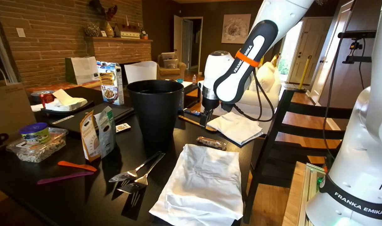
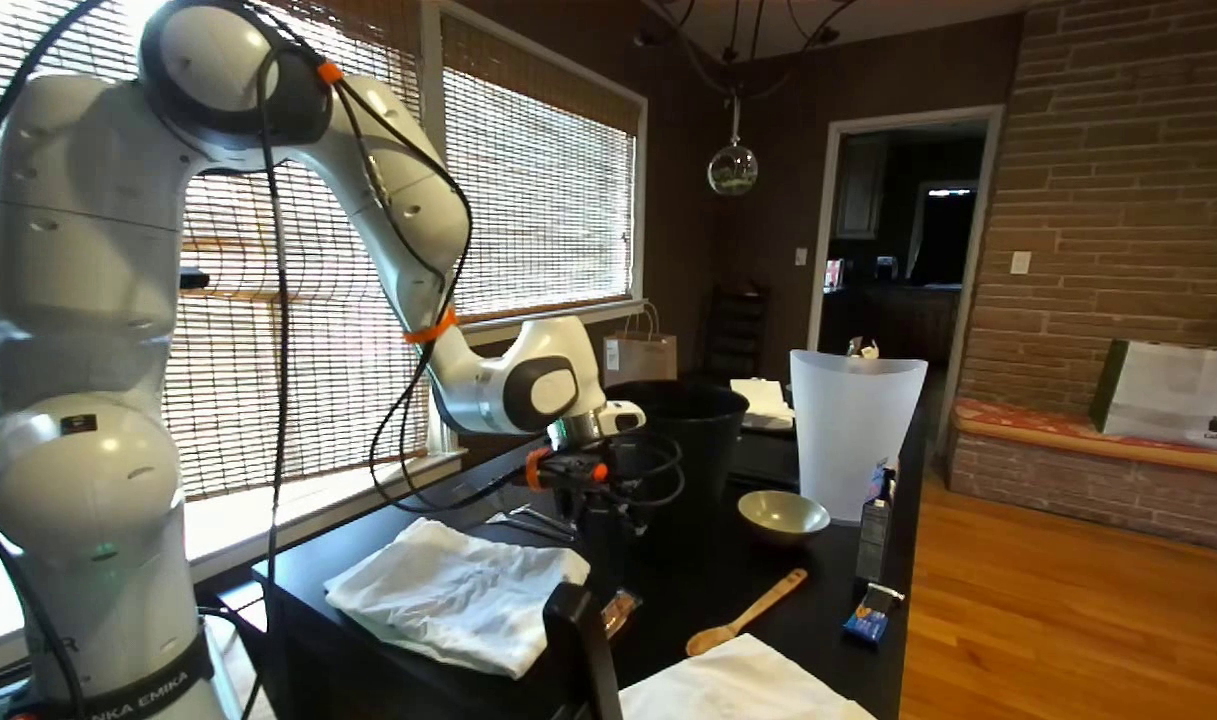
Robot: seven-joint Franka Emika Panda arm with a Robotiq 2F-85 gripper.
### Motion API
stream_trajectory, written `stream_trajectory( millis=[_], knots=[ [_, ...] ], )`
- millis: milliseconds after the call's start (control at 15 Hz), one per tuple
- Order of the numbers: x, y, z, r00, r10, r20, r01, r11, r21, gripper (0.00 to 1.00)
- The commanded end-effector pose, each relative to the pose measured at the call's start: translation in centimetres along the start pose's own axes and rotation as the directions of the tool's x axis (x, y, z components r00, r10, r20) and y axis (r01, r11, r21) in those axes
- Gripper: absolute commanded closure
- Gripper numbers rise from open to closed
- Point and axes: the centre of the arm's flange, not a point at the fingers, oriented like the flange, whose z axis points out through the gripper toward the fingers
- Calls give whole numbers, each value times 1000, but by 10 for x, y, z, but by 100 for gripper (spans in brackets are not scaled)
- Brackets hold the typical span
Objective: Unfold the left white towel, then remove the brown sachet from the left towel
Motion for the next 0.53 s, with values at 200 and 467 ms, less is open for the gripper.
stream_trajectory(
  millis=[200, 467],
  knots=[
    [-13, -7, -94, 997, 37, 73, -37, 999, 1, 0],
    [-20, -15, -132, 993, 65, 101, -67, 997, 25, 0]
  ],
)
